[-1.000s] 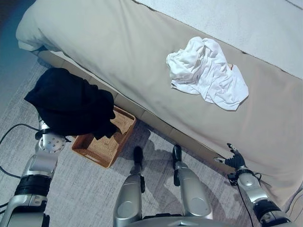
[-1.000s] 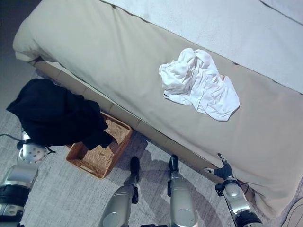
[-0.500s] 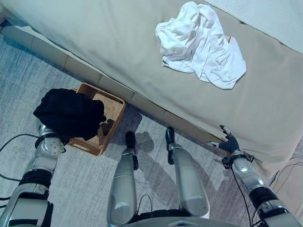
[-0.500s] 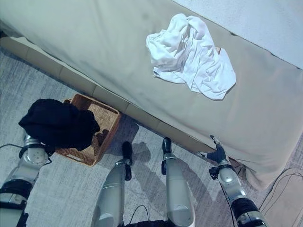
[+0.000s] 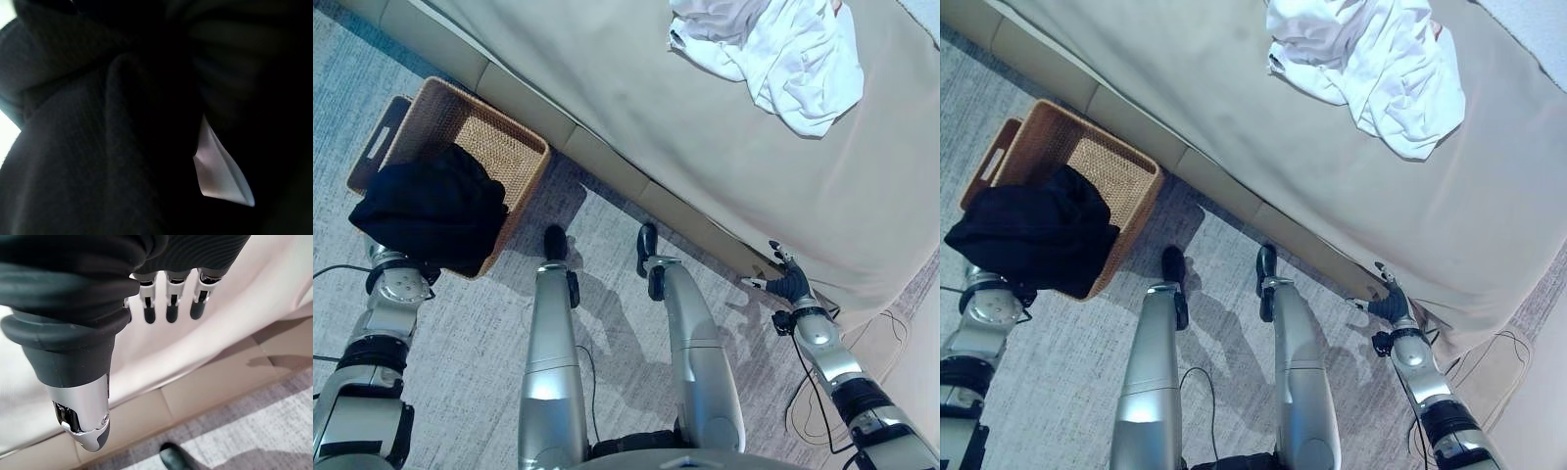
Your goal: Pick up clothes into the bucket
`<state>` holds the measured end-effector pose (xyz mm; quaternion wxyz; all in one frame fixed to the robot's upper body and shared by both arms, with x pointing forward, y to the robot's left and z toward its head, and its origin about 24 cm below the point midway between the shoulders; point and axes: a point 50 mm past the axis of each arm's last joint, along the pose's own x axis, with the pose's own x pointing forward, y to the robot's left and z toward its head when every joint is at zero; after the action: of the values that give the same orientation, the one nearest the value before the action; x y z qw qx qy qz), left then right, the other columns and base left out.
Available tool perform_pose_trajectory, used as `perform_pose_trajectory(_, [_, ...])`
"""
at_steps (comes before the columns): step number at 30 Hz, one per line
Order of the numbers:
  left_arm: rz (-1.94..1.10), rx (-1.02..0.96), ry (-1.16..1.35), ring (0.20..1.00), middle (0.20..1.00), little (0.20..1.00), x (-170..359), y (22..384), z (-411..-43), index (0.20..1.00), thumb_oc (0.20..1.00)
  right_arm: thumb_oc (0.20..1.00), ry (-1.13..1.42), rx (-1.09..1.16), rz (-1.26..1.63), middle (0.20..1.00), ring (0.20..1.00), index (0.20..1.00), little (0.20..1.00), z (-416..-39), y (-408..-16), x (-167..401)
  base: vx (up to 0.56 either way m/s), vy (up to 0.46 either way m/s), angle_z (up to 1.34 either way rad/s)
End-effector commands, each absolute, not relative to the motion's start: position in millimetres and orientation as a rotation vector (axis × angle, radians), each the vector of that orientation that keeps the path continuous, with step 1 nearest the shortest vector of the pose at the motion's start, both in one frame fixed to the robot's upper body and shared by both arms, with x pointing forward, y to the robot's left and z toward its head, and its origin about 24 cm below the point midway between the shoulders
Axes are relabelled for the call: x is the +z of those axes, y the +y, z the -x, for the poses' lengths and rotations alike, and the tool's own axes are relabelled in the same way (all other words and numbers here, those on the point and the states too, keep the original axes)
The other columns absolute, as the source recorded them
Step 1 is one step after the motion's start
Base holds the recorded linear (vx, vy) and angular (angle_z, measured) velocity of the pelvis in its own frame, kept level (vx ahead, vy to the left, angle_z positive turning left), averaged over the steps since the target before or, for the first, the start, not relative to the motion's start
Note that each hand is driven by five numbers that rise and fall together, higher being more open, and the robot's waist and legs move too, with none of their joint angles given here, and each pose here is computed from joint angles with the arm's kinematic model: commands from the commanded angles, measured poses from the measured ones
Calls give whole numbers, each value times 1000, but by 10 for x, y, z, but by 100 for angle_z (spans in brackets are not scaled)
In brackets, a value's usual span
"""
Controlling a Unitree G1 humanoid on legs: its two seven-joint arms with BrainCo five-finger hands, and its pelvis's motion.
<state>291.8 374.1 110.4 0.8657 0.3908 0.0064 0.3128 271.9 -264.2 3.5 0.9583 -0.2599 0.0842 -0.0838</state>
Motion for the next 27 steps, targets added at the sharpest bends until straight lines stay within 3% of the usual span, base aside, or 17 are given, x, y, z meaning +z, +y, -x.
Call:
perform_pose_trajectory(1, [-834,747,-64,200,200,200,1404,3913,-2863,200,200,1000,126,-187,482,1000,1000,1000,1000,-2639,-2625,53,-6,11,7])
perform_pose_trajectory(2, [-831,749,-68,426,426,426,1417,3910,-2870,426,426,1000,123,-181,481,1000,1000,1000,1000,-2646,-2612,57,-8,13,8])
perform_pose_trajectory(3, [-828,752,-64,1000,1000,1000,1415,3913,-2870,1000,1000,1000,124,-178,481,1000,1000,1000,1000,-2646,-2608,55,-8,21,8])
perform_pose_trajectory(13, [-673,829,-99,1000,1000,1000,1464,3953,-2843,1000,1000,1000,133,-137,482,1000,1000,1000,1000,-2668,-2548,46,-4,13,1])
perform_pose_trajectory(20, [-817,827,-143,1000,1000,1000,1648,3984,-2811,1000,1000,1000,128,-135,502,1000,1000,1000,1000,-2676,-2582,73,-3,3,-1])
perform_pose_trajectory(27, [-870,807,-124,1000,1000,1000,1542,3938,-2756,1000,1000,1000,-166,-276,601,1000,1000,1000,1000,-2814,-2676,711,-7,12,-3])
